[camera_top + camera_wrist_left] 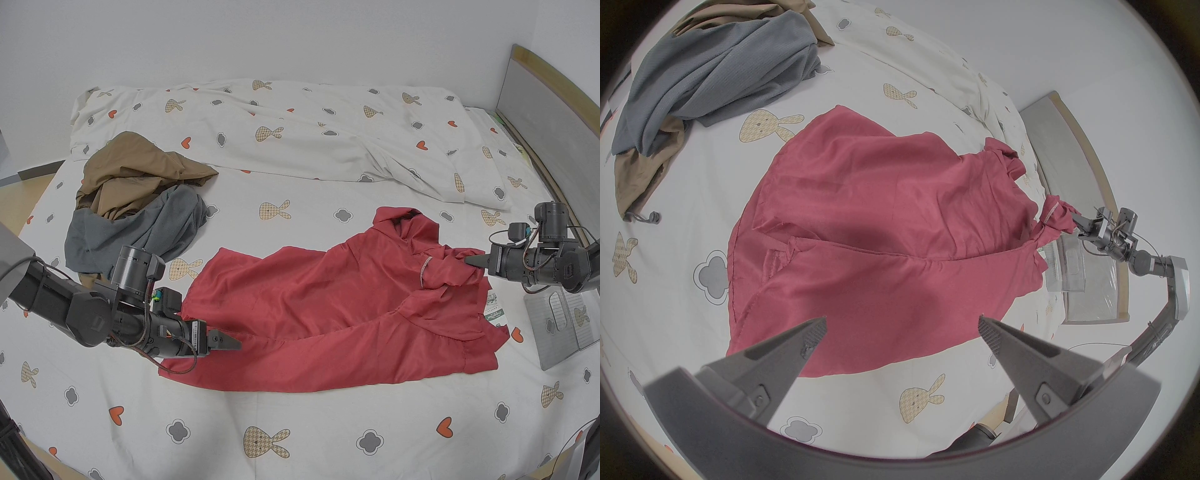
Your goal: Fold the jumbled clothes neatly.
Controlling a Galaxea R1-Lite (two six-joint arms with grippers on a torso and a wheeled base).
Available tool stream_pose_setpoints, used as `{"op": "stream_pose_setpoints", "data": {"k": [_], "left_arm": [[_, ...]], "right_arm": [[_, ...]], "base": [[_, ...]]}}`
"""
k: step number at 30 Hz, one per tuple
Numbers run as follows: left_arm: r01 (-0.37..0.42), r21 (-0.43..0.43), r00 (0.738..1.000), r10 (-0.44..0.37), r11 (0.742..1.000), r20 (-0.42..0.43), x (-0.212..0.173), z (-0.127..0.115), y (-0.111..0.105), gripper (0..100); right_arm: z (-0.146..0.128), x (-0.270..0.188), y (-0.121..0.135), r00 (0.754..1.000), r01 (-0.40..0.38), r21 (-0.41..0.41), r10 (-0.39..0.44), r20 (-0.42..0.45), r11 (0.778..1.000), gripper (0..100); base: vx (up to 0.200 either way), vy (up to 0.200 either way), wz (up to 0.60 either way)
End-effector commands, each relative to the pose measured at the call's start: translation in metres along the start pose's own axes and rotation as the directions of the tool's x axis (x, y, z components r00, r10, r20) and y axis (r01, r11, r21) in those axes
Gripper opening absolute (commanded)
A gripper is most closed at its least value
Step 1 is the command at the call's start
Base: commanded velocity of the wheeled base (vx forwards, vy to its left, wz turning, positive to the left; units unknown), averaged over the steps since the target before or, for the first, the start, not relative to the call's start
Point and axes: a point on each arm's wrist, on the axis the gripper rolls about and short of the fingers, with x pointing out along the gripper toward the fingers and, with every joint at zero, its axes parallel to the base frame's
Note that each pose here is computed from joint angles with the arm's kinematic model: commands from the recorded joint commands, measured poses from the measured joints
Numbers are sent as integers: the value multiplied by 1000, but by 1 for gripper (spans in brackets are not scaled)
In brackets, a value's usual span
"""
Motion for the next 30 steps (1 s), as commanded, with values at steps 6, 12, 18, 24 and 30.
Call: {"op": "stream_pose_setpoints", "data": {"k": [6, 12, 18, 24, 30], "left_arm": [[-11, -17, 1000, 11, 1000, -5, 5, 2, 7, 100], [-13, -33, 1000, 13, 999, 7, 8, 8, 15, 100], [0, -44, 1000, 1, 999, 26, 16, 14, 26, 100], [-24, 16, 999, 23, 1000, 36, 21, 15, 41, 100], [-30, 37, 999, 28, 999, 37, 33, 15, 50, 100]], "right_arm": [[-18, 8, -2, 998, -1, 28, 3, -64, 1000, 0], [-22, -8, 6, 998, -3, 26, 4, -58, 1000, 0], [-25, -35, 20, 999, -9, 15, 9, -32, 1000, 0], [-29, -49, 28, 1000, -15, 7, 15, -21, 1000, 0], [-31, -55, 32, 1000, -21, 3, 21, -16, 1000, 0]], "base": [[0, 0, 0], [0, 0, 0], [0, 0, 0], [0, 0, 0], [0, 0, 0]]}}
